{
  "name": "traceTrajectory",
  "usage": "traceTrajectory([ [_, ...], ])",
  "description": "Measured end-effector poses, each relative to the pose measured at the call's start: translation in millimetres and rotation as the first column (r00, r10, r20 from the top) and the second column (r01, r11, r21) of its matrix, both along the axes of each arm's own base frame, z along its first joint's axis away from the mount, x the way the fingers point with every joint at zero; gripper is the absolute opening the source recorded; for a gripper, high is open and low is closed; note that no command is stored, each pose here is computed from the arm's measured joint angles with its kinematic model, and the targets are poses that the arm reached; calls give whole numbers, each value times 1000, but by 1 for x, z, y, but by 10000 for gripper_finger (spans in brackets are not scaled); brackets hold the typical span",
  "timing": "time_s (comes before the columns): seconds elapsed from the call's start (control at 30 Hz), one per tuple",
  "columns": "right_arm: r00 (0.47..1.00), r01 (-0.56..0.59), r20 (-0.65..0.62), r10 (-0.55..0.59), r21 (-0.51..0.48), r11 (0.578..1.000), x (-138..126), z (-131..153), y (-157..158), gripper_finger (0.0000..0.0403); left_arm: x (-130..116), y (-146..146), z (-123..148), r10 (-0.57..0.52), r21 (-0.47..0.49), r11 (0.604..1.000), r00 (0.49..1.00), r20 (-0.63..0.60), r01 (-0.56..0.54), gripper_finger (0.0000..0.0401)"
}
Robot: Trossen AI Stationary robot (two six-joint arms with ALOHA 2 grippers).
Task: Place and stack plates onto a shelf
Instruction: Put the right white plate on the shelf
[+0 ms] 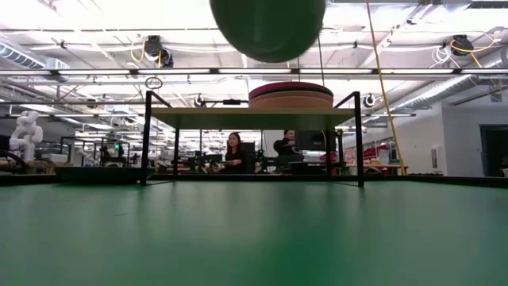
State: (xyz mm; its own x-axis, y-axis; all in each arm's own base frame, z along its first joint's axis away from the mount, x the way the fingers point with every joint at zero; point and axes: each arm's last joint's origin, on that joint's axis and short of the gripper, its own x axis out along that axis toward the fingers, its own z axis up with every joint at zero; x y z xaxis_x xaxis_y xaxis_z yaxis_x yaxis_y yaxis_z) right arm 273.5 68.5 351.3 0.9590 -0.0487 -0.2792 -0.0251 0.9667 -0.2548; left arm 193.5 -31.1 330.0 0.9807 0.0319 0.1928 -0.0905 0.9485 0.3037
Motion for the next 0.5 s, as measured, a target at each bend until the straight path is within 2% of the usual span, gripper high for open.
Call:
traceTrajectory([
  [0.3,994,106,47,-101,-114,988,34,-1,-35,2,0,0,0,0,0,1000,1000,0,0,113],
  [0.5,997,75,14,-74,-73,995,47,-13,-52,2,0,0,0,0,0,1000,1000,0,0,113],
])
